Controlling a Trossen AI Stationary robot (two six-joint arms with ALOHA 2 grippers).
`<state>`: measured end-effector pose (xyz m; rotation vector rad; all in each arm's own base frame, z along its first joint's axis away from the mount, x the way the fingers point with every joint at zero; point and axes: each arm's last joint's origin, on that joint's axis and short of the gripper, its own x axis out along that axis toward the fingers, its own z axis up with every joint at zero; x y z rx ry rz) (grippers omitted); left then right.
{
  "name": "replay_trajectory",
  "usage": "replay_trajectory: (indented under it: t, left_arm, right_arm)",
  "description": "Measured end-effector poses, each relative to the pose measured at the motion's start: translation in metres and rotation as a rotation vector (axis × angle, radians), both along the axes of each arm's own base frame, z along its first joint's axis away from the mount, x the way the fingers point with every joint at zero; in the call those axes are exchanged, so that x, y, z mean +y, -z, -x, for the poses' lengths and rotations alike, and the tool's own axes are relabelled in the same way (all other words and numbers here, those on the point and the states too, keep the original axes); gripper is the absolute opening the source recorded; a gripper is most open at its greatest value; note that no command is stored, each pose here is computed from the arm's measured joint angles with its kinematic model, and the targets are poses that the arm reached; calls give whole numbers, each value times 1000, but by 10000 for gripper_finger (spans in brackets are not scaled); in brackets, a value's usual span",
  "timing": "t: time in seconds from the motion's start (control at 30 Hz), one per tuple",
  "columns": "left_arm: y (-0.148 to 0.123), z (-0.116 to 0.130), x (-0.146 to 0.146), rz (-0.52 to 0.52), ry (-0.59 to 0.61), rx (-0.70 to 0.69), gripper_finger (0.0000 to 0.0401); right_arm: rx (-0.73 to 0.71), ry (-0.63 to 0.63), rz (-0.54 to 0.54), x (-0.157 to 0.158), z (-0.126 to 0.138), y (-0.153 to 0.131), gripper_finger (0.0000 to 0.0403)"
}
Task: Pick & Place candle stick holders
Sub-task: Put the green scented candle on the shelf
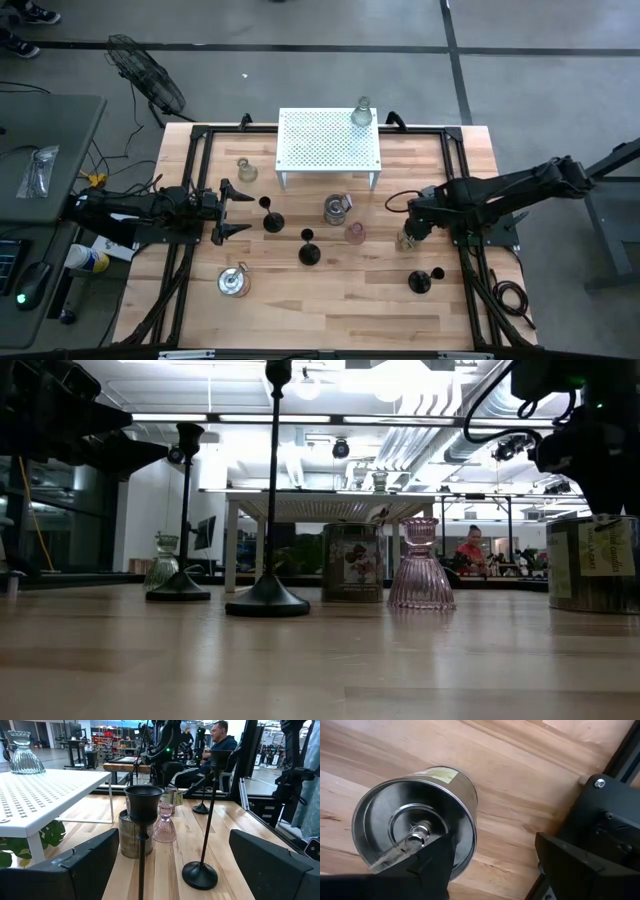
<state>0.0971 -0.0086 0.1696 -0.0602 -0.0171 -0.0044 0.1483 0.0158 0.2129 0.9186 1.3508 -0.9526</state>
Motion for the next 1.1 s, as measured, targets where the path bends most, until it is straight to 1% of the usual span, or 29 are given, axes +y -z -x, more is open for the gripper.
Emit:
replay_trajectory:
  t: [0.37,0.6,0.7,0.97,1.1]
  left_arm:
    - [0,0,0,0,0,0,372]
    - [0,0,0,0,0,0,372]
    - [0,0,0,0,0,0,372]
    - [0,0,0,0,0,0,372]
    - [0,0,0,0,0,0,372]
  right_arm:
    - [42,-1,6,0,-6,6,265]
    - [33,-6,3,1,-10,9,259]
    - [22,-3,1,1,-12,9,238]
    - [14,-2,-3,1,-14,10,157]
    - [20,-6,-2,2,-16,11,127]
